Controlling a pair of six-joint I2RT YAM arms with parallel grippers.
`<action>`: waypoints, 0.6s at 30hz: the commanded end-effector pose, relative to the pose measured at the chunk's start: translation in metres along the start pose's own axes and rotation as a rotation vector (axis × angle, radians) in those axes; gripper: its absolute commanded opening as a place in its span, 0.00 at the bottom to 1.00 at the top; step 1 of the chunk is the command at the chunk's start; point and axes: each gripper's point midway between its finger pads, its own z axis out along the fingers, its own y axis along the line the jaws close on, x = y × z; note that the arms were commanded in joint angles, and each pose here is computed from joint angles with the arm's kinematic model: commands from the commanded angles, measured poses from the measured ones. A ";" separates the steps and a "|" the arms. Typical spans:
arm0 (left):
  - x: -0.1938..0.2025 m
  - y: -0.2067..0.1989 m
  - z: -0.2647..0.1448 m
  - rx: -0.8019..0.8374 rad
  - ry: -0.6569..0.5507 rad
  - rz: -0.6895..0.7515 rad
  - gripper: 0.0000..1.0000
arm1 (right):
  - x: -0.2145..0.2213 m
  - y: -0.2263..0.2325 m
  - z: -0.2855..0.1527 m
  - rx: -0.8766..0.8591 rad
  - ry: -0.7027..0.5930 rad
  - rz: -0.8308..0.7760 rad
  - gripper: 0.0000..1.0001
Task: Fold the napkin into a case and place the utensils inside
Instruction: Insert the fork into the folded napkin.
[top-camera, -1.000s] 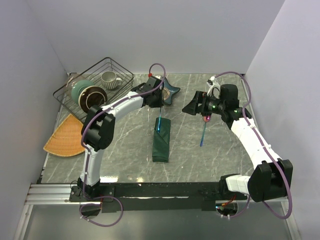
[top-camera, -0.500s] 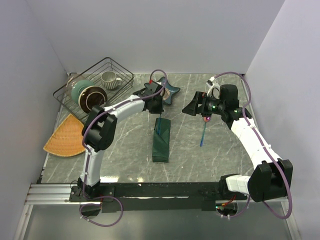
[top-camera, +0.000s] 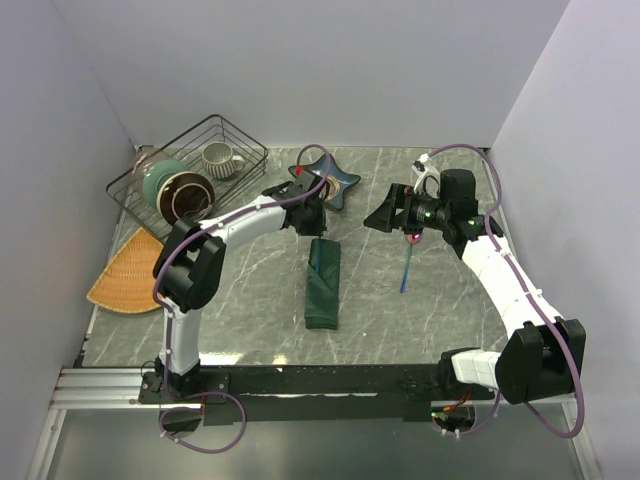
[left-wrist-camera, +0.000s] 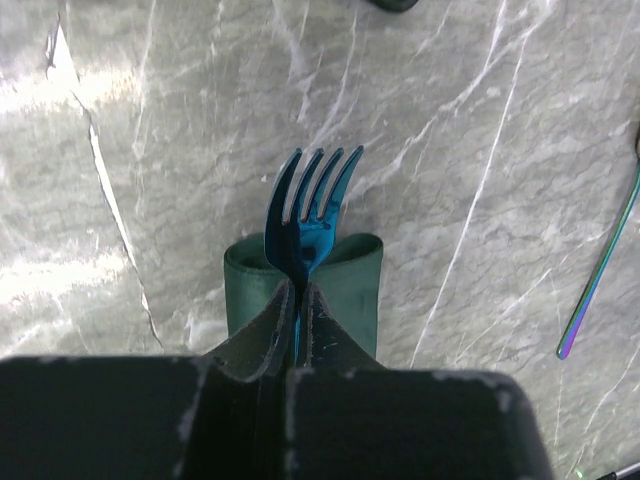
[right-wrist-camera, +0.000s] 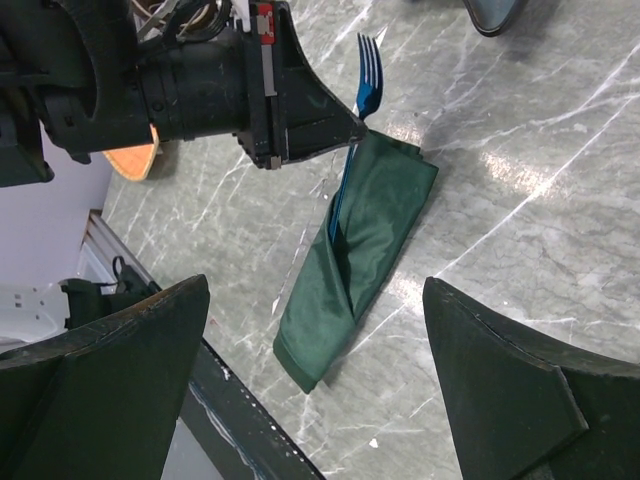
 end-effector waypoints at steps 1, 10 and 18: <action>0.005 -0.010 -0.021 0.039 0.011 -0.028 0.01 | -0.011 0.009 -0.006 -0.025 -0.038 -0.036 0.96; 0.027 -0.005 -0.021 0.028 0.057 -0.041 0.01 | -0.008 0.009 -0.008 -0.024 -0.039 -0.035 0.96; 0.039 -0.008 -0.024 0.034 0.074 -0.041 0.02 | -0.006 0.009 -0.009 -0.021 -0.032 -0.040 0.97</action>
